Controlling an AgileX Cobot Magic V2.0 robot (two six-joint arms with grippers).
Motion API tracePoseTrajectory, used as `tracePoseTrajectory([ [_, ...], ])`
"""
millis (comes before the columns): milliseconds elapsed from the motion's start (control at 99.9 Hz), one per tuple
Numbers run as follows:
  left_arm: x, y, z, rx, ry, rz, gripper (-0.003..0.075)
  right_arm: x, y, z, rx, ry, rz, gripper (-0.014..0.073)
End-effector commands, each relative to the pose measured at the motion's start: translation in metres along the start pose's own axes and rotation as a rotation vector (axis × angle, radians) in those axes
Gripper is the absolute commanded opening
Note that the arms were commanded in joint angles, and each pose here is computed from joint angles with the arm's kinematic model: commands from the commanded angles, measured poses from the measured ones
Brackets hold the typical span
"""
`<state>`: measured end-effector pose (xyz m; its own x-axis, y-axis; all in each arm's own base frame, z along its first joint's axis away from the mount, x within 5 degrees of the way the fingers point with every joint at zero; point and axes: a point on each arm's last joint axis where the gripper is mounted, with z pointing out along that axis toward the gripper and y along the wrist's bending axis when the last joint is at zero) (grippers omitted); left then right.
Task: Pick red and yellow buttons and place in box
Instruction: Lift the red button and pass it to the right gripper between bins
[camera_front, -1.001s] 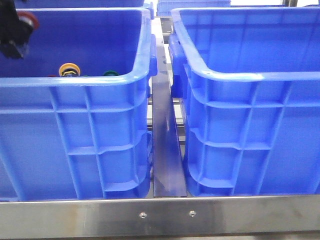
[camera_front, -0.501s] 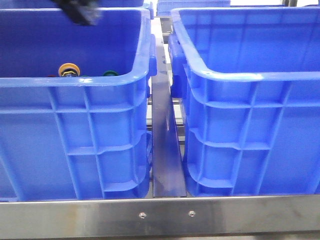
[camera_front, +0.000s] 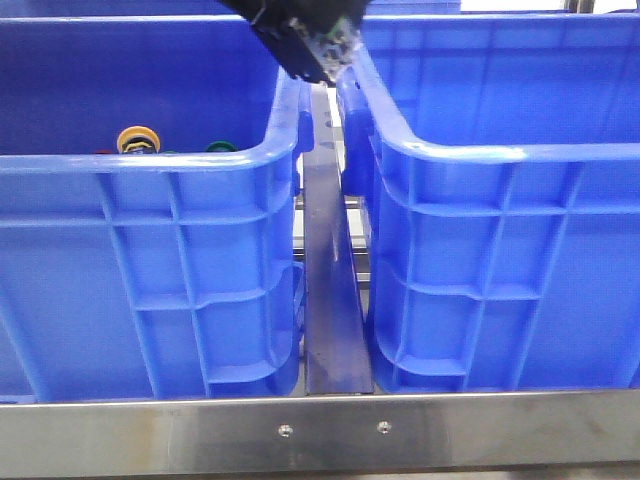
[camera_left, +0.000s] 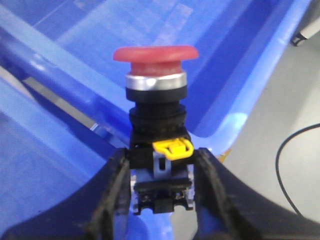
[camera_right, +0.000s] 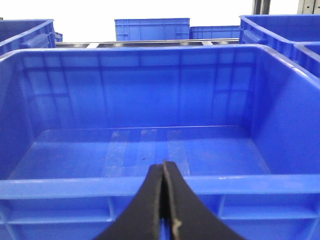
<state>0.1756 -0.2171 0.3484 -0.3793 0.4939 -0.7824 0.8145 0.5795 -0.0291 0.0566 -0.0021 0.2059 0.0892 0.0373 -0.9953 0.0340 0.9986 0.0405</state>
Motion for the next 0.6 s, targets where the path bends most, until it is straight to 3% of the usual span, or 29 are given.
tracePoseTrajectory([
  [0, -0.016, -0.005, -0.014, 0.011, -0.114, 0.004, 0.0115, -0.006, 0.000, -0.002, 0.001, -0.083, -0.015, -0.0068],
  [210, -0.015, -0.005, -0.014, 0.011, -0.112, 0.004, 0.0115, -0.012, 0.000, -0.003, 0.000, -0.132, -0.007, -0.0068],
  [360, -0.015, -0.005, -0.014, 0.012, -0.106, 0.005, 0.0115, -0.025, 0.002, -0.002, -0.004, 0.041, 0.036, -0.0068],
  [591, -0.015, -0.005, -0.014, 0.012, -0.106, 0.005, 0.0115, -0.074, 0.005, 0.013, -0.009, 0.227, 0.040, -0.0068],
])
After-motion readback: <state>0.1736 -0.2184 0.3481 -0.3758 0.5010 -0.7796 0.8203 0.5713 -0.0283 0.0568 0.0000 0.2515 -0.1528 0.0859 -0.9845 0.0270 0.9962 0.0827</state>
